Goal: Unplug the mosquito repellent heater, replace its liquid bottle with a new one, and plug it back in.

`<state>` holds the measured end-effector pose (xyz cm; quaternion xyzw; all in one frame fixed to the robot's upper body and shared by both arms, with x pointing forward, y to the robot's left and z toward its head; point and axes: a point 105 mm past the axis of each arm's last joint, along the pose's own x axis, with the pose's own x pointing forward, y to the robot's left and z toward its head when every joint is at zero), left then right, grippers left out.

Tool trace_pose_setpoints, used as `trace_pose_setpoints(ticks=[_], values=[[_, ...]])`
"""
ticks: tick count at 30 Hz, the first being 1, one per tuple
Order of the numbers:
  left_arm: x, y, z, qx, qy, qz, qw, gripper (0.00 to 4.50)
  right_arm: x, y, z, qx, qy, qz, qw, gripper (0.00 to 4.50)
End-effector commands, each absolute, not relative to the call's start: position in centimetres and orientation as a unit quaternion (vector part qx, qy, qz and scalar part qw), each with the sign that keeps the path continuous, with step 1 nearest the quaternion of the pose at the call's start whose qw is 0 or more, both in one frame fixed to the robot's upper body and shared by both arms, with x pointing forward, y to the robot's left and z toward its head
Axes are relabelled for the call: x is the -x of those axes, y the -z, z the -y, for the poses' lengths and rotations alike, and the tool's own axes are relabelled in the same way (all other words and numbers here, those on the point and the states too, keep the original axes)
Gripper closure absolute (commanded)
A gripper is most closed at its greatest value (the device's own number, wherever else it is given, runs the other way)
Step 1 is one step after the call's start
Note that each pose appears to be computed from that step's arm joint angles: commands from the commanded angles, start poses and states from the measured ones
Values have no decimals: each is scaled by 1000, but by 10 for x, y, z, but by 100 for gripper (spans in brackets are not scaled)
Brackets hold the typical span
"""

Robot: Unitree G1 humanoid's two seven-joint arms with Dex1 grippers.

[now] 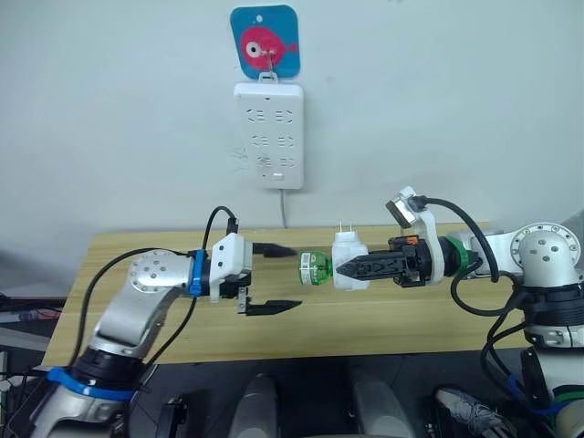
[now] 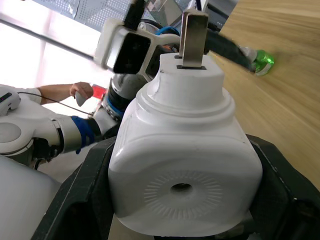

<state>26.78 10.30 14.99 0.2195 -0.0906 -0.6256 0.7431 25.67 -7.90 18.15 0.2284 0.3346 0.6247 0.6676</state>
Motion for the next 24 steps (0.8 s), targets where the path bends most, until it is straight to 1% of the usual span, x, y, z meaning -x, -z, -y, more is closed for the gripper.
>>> trace_pose_setpoints(ticks=[1, 2, 8, 14, 17, 22, 23, 24], values=[[-266, -163, -101, -244, 609, 155, 739, 0, -254, -191, 80, -230, -639, -315, 663, 145], [-263, -163, -99, -252, 614, 168, 729, 0, -254, -191, 80, -229, -639, -315, 663, 145], [-261, -173, -90, -256, 612, 225, 713, 0, -254, -192, 80, -229, -640, -314, 663, 145], [-256, -177, -84, -259, 620, 252, 696, 0, -253, -192, 80, -228, -640, -314, 664, 145], [-252, -180, -81, -260, 626, 265, 685, 58, -253, -191, 80, -227, -639, -315, 664, 145], [-249, -176, -80, -262, 636, 260, 677, 211, -253, -191, 80, -226, -639, -315, 665, 145], [-248, -177, -80, -262, 637, 262, 676, 224, -253, -191, 80, -226, -639, -314, 665, 145], [-248, -177, -79, -263, 638, 261, 675, 223, -253, -191, 80, -226, -639, -314, 665, 145]])
